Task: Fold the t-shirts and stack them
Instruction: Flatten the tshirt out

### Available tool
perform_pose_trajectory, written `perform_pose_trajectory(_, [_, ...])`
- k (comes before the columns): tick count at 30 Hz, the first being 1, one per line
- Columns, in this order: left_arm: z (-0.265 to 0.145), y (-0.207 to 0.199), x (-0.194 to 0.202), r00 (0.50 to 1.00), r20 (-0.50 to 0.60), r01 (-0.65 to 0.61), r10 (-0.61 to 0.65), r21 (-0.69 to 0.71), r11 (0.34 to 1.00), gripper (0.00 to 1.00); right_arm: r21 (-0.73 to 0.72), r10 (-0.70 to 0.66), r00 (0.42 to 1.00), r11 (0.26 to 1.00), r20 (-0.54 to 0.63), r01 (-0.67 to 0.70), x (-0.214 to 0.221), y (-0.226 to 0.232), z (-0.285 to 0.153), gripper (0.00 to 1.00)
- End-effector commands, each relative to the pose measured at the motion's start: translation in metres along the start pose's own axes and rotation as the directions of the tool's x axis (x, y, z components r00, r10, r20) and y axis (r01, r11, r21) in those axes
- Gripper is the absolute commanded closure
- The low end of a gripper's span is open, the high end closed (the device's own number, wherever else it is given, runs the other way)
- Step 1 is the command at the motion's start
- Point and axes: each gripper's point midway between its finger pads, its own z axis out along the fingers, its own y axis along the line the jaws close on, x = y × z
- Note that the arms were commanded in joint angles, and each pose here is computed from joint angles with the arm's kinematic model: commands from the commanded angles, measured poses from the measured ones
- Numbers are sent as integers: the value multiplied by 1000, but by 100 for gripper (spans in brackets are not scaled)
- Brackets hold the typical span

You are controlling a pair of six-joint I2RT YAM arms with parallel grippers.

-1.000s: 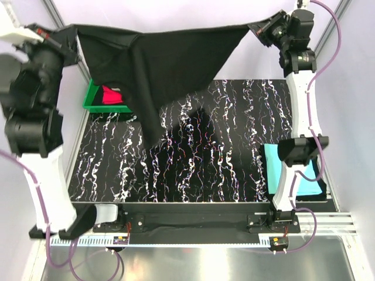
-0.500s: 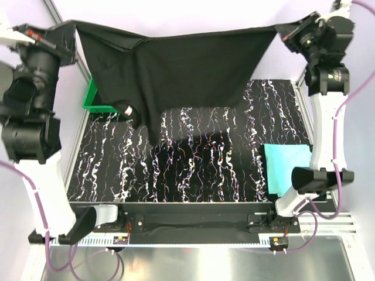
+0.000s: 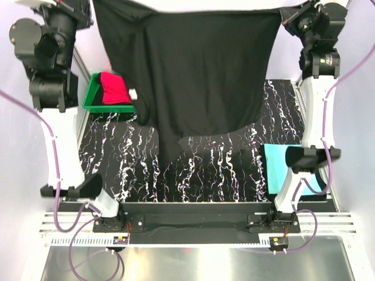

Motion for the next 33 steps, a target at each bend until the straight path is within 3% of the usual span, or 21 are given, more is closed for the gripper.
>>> perform_pose_trajectory(1, [3,-27,-65,976,215,-39,16,104,994,100,-21,-30,988,999,150,33,-42,11,5,100])
perform_pose_trajectory(5, [31,-18,-57,968,242,33,-71,159,987,100,-38,-23,968,999,252,34,-69,20,4,100])
perform_pose_trajectory(12, [44,12,-35,963,216,120,-158,180,976,100,-21,-58,957,998,283,67,-86,22,-10,100])
perform_pose_trajectory(15, [38,24,-17,976,155,131,-155,153,980,100,12,-77,967,997,242,76,-79,17,-22,100])
perform_pose_trajectory(17, [24,37,7,984,85,144,-153,107,984,100,45,-72,989,997,133,67,-44,-3,-19,100])
perform_pose_trajectory(18, [15,41,17,986,59,148,-153,87,985,100,30,-68,990,997,127,65,-48,8,-40,100])
perform_pose_trajectory(19, [-1,50,39,986,-5,164,-164,47,985,100,98,-44,999,994,12,43,-3,-27,-36,100])
perform_pose_trajectory(21, [-26,61,67,982,-88,168,-168,-17,986,100,93,-1,999,996,-47,6,16,-23,-72,100])
perform_pose_trajectory(22, [-39,67,79,977,-115,171,-177,-62,983,100,176,39,986,984,-165,-10,70,-62,-81,100])
perform_pose_trajectory(24, [-85,83,118,957,-209,167,-202,-173,971,100,207,77,976,978,-205,-34,95,-62,-121,100])
perform_pose_trajectory(25, [-103,90,135,947,-242,160,-212,-216,963,100,240,69,945,971,-319,10,151,-74,-136,100])
perform_pose_trajectory(27, [-151,102,180,905,-354,115,-234,-327,938,100,249,86,899,968,-429,26,192,-70,-172,100])
perform_pose_trajectory(28, [-167,105,195,884,-397,98,-245,-355,930,100,286,125,852,958,-509,31,230,-87,-192,100])
perform_pose_trajectory(30, [-222,116,243,822,-491,38,-288,-458,888,100,334,211,783,943,-585,-5,262,-93,-231,100])
perform_pose_trajectory(31, [-243,118,260,793,-527,12,-306,-489,872,100,388,270,712,922,-648,3,294,-110,-259,100])
perform_pose_trajectory(33, [-319,142,306,711,-538,-44,-453,-676,735,100,422,315,661,907,-681,2,312,-117,-288,100])
